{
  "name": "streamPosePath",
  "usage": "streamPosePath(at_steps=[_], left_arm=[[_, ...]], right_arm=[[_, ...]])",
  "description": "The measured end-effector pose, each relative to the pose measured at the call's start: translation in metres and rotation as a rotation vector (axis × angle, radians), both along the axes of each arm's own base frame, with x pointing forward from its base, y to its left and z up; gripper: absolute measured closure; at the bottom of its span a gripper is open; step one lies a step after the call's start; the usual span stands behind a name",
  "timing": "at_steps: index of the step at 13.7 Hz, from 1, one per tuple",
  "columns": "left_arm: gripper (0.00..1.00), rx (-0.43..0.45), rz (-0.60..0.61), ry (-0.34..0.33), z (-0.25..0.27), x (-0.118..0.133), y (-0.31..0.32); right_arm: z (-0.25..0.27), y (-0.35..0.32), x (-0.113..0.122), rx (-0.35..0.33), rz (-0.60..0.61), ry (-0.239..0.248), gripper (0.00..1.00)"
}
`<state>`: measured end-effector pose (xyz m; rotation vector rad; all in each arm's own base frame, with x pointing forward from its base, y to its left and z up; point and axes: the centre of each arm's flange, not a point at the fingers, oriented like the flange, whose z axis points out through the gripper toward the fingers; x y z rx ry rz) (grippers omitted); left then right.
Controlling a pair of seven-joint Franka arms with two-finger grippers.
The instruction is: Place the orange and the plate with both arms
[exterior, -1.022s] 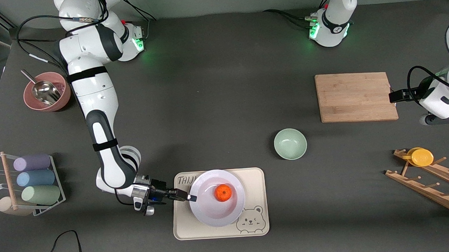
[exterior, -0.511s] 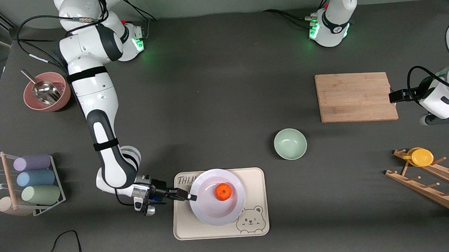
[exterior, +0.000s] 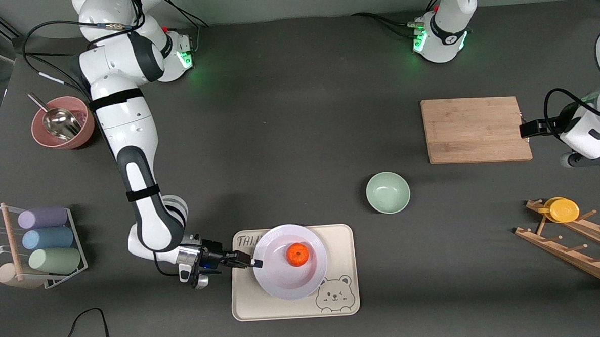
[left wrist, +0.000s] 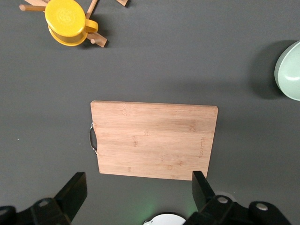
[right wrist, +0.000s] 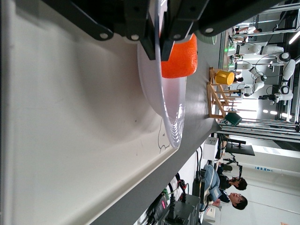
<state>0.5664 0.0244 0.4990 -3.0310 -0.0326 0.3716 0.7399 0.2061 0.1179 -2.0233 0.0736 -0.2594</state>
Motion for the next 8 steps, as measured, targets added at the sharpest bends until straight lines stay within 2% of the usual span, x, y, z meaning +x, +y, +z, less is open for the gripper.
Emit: streamPosePath(at_steps=[3, 8], left_arm=[[0.0, 0.0, 0.0, 0.0, 0.0, 0.0, -0.0001], [0.0, 0.0, 0.0, 0.0, 0.0, 0.0, -0.0002]], right_arm=[[-0.0002, -0.0005, 0.0002, -0.005, -0.001, -0.001, 0.92], [0.0031, -0.0024, 0.0032, -0.054, 0.012, -0.025, 0.92]])
